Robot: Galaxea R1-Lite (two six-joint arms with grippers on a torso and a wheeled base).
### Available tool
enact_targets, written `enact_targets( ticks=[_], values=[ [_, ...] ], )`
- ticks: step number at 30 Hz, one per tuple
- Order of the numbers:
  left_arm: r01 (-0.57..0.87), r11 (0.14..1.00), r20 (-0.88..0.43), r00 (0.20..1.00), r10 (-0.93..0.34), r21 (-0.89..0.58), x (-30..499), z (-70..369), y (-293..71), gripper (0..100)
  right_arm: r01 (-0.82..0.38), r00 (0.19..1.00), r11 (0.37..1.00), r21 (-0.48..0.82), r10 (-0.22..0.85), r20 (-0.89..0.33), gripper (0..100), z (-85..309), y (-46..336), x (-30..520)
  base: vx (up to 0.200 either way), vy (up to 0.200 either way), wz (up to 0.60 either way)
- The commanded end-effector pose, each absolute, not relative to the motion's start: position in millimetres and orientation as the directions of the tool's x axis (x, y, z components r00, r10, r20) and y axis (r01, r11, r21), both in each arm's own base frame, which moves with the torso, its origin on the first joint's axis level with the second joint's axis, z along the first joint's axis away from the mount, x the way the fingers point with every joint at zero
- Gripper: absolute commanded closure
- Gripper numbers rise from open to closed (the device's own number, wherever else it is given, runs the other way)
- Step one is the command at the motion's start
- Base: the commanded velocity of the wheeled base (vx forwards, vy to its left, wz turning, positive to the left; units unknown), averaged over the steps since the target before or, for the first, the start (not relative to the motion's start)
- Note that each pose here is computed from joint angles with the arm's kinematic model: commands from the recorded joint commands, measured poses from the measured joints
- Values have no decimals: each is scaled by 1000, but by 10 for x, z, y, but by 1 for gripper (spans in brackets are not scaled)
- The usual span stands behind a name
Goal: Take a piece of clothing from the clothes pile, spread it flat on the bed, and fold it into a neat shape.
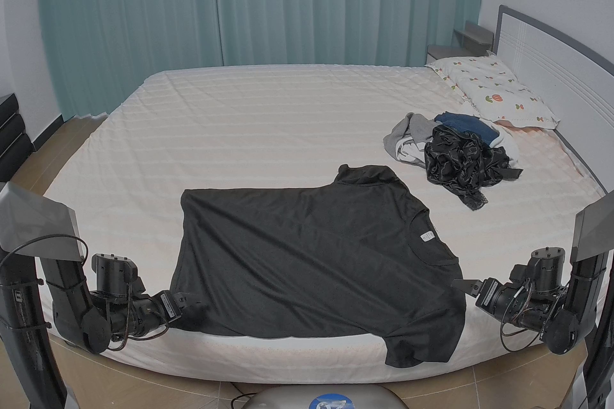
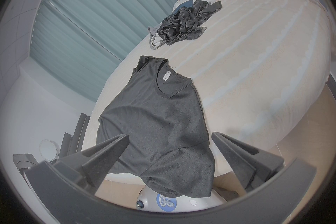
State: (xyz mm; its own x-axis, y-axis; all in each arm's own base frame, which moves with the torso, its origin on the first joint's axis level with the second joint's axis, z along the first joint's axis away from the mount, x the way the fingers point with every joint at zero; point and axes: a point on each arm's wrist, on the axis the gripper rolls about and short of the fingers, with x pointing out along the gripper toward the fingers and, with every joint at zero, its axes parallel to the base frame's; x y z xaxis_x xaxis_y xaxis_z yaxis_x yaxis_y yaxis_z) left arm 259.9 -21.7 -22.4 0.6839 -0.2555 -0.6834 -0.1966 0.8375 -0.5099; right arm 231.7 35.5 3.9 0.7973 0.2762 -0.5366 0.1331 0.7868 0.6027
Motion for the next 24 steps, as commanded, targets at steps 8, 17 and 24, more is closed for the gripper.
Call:
enact_targets(
  ticks=[8,17,24],
  values=[
    [-203,849,-708,661,-249,-488,2600,-326,-199,100,133,787,785,605,287,-545,0,1,356,2324,0,0,0],
    [-248,844,-720,660,-212,-476,2475,-264,-130,100,147,770,790,596,287,-570,0,-60,358,2311,0,0,0],
    [-249,842,-715,667,-210,-479,2403,-191,-116,100,131,714,819,559,314,-626,0,-156,344,2193,0,0,0]
  ],
)
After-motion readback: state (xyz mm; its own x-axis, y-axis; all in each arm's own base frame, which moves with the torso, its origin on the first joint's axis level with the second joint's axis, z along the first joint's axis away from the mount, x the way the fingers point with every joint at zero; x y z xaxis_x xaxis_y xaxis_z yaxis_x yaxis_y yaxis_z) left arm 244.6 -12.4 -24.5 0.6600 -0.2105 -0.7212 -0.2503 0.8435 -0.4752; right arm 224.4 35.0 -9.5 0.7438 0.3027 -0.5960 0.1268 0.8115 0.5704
